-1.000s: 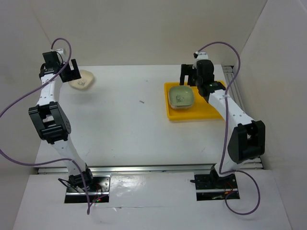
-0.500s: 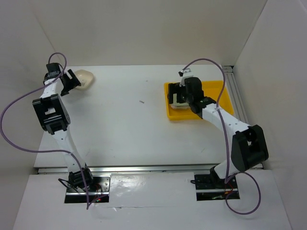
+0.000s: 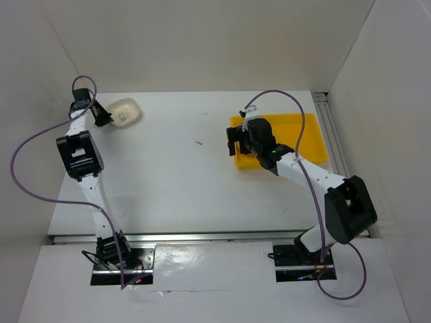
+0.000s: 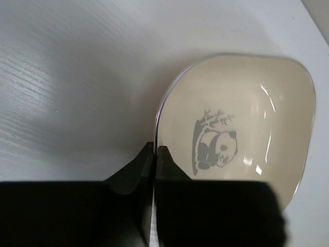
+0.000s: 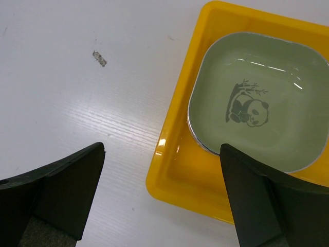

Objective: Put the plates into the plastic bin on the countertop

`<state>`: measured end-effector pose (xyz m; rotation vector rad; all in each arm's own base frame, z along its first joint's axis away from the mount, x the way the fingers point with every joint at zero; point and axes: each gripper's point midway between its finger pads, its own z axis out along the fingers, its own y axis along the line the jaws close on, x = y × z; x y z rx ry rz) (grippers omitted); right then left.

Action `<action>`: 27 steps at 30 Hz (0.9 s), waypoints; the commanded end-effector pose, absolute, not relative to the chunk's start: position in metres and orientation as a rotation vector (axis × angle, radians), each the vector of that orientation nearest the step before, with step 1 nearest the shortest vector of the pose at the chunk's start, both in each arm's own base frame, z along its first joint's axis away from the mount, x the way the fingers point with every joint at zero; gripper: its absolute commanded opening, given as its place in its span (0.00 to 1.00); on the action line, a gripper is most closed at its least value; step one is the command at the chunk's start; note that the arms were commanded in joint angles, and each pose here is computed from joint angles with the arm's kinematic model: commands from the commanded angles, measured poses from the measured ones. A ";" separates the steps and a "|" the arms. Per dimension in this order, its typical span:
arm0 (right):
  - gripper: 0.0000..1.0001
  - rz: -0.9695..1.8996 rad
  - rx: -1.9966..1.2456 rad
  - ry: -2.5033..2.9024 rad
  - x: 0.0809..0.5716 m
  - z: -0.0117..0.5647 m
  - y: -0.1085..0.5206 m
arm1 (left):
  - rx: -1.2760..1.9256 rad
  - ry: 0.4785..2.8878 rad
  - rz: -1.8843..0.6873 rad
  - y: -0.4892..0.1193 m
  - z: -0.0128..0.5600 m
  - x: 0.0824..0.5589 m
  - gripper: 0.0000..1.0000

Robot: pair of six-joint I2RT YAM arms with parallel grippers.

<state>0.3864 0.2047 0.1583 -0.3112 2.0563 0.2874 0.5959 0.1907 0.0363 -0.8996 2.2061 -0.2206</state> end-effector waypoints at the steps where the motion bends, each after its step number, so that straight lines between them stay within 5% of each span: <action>1: 1.00 0.276 -0.280 1.968 0.390 0.187 0.203 | -0.922 2.259 -0.224 0.185 0.016 0.590 0.14; 3: 1.00 0.296 -0.256 1.949 0.392 0.192 0.205 | -0.878 2.314 -0.251 0.172 0.010 0.581 0.00; 18: 1.00 0.762 -0.257 1.919 0.402 0.183 0.375 | -0.147 2.281 -0.148 0.009 0.104 0.488 0.00; 27: 0.93 0.756 -0.173 1.981 0.431 0.130 0.404 | 0.036 2.210 -0.314 -0.059 0.157 0.458 0.00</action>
